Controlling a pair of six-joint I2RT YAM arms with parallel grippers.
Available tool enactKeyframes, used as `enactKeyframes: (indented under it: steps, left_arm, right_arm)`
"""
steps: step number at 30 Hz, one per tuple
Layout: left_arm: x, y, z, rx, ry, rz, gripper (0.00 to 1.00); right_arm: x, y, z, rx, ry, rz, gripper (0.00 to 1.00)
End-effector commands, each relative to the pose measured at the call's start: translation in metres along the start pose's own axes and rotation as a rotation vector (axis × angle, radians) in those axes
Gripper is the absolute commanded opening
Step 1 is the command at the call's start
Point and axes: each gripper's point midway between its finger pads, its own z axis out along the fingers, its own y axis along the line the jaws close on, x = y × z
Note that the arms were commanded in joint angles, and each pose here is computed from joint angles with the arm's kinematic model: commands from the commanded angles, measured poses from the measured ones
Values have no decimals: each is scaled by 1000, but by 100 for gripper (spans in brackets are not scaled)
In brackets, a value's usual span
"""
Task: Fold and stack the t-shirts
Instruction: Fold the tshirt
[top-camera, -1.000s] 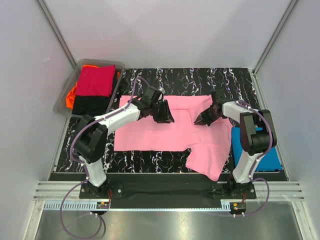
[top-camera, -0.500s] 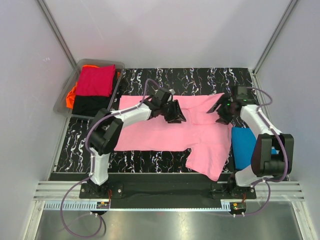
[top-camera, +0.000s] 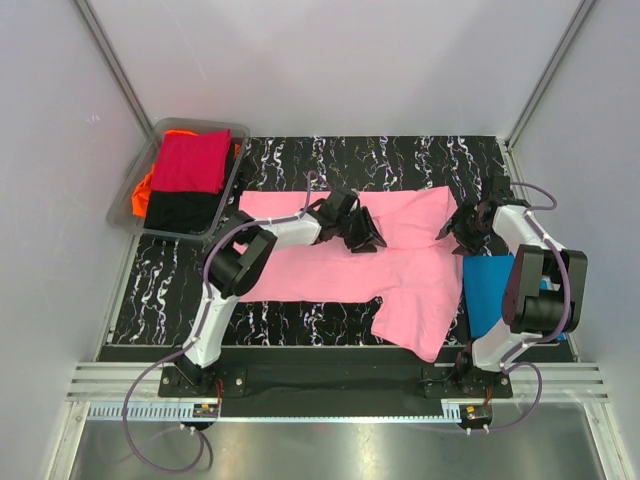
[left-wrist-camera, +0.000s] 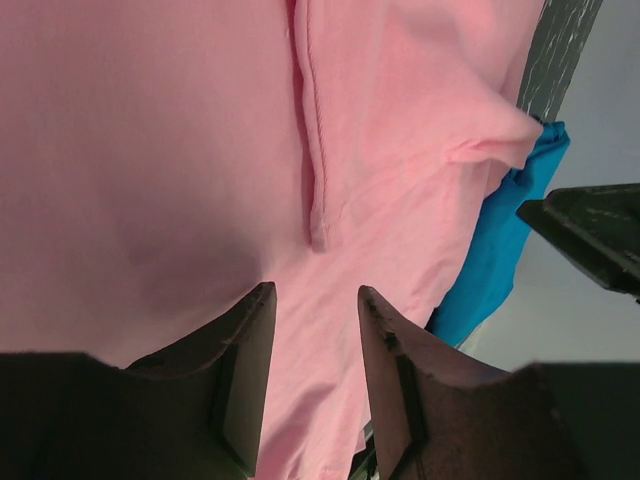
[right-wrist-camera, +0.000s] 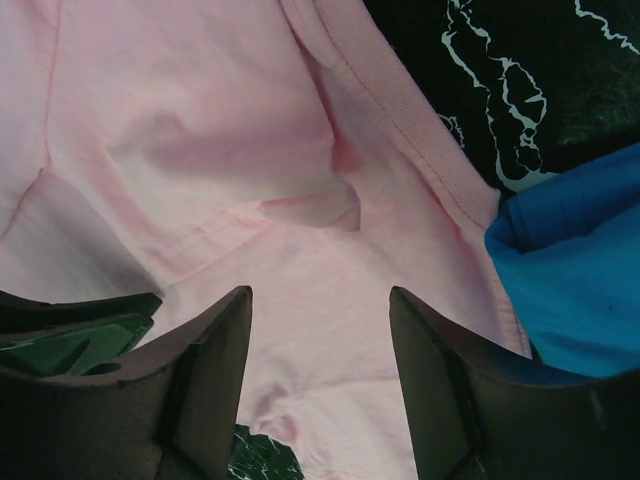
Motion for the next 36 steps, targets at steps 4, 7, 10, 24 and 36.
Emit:
enactKeyframes:
  steps: [4, 7, 10, 24, 36]
  left_arm:
    - [-20, -36, 12, 104, -60, 8, 40]
    - [-22, -33, 14, 95, -66, -6, 40]
    - [-23, -31, 18, 89, -65, -12, 40]
    - [-24, -28, 33, 84, -49, -44, 25]
    - [-24, -37, 14, 74, -32, -29, 0]
  right_arm:
    - [-19, 4, 3, -16, -28, -28, 58]
    - [-22, 2, 8, -17, -20, -20, 55]
    - [-24, 2, 12, -22, -6, -10, 54]
    - [-28, -1, 27, -12, 20, 2, 46]
    - [-24, 0, 20, -29, 19, 16, 0]
